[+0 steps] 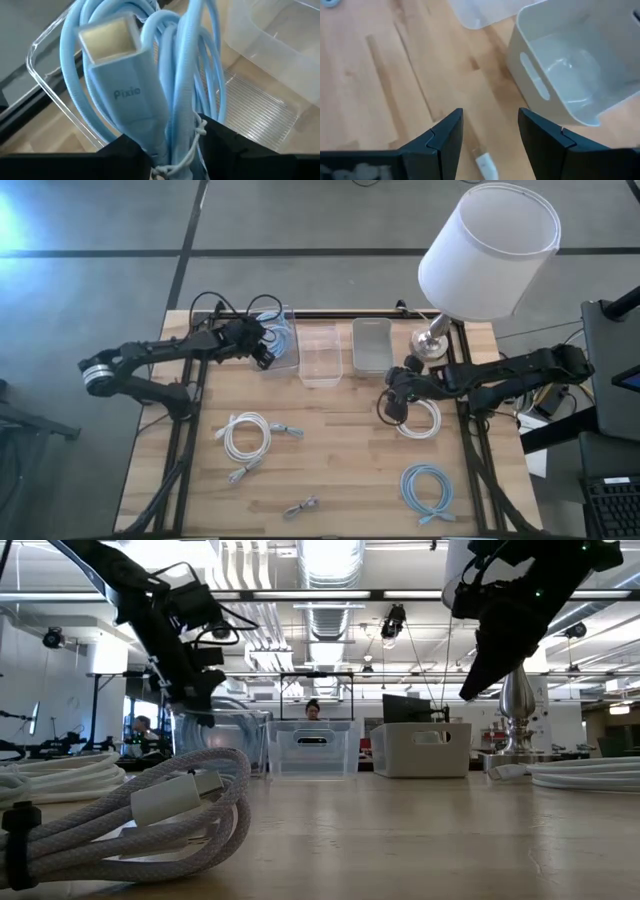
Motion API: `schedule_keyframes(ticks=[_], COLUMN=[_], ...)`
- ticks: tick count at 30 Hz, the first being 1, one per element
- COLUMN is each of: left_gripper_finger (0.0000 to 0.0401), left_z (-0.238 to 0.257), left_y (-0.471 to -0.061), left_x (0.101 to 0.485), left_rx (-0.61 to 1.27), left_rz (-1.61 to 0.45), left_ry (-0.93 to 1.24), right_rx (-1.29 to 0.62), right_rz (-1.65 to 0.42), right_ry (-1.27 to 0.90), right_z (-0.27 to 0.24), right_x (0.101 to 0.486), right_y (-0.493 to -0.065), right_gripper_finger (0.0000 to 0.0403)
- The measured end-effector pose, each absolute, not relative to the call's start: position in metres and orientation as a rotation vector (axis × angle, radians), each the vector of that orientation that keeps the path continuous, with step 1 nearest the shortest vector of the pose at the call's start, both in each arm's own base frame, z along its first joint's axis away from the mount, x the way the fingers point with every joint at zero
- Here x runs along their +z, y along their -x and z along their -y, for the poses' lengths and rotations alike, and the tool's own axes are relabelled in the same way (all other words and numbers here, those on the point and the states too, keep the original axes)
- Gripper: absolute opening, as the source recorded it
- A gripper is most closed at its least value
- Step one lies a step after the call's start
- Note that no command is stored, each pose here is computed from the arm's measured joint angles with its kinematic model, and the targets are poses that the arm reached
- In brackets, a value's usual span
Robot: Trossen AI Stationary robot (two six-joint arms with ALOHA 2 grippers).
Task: Pick & Place USB Port
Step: Put the left blue hdmi cable into the left transparent bin, then put the blue hdmi cable into the left transparent bin
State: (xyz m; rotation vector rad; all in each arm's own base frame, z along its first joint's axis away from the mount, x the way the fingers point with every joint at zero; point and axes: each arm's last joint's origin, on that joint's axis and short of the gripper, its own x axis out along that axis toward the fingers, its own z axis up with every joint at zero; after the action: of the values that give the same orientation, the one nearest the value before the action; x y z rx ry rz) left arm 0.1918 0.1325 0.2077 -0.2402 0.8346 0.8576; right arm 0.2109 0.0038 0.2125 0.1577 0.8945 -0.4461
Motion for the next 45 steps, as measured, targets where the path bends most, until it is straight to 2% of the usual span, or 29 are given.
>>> schedule_keyframes(ticks=[10, 25, 34, 39, 45], left_gripper_finger=[0.0188, 0.0189, 0.0188, 0.0188, 0.0188], left_z=[-0.131, -0.12, -0.118, -0.117, -0.117], left_y=[-0.185, -0.165, -0.162, -0.161, -0.161], left_x=[0.239, 0.268, 0.267, 0.26, 0.253], left_rx=[0.9, 0.991, 1.007, 1.013, 1.005], left_rz=[-0.796, -0.703, -0.672, -0.675, -0.687], left_ry=[0.138, 0.096, 0.138, 0.181, 0.201], right_rx=[-0.219, 0.066, 0.208, 0.287, 0.271], right_rz=[-0.916, -1.028, -1.094, -1.217, -1.24], right_ry=[-0.258, -0.225, -0.172, -0.214, -0.116], right_z=[-0.016, -0.07, -0.107, -0.122, -0.126], right_x=[0.222, 0.212, 0.207, 0.192, 0.172], right_y=[-0.216, -0.199, -0.178, -0.157, -0.14], right_gripper_finger=[0.0187, 0.0187, 0.0187, 0.0187, 0.0187])
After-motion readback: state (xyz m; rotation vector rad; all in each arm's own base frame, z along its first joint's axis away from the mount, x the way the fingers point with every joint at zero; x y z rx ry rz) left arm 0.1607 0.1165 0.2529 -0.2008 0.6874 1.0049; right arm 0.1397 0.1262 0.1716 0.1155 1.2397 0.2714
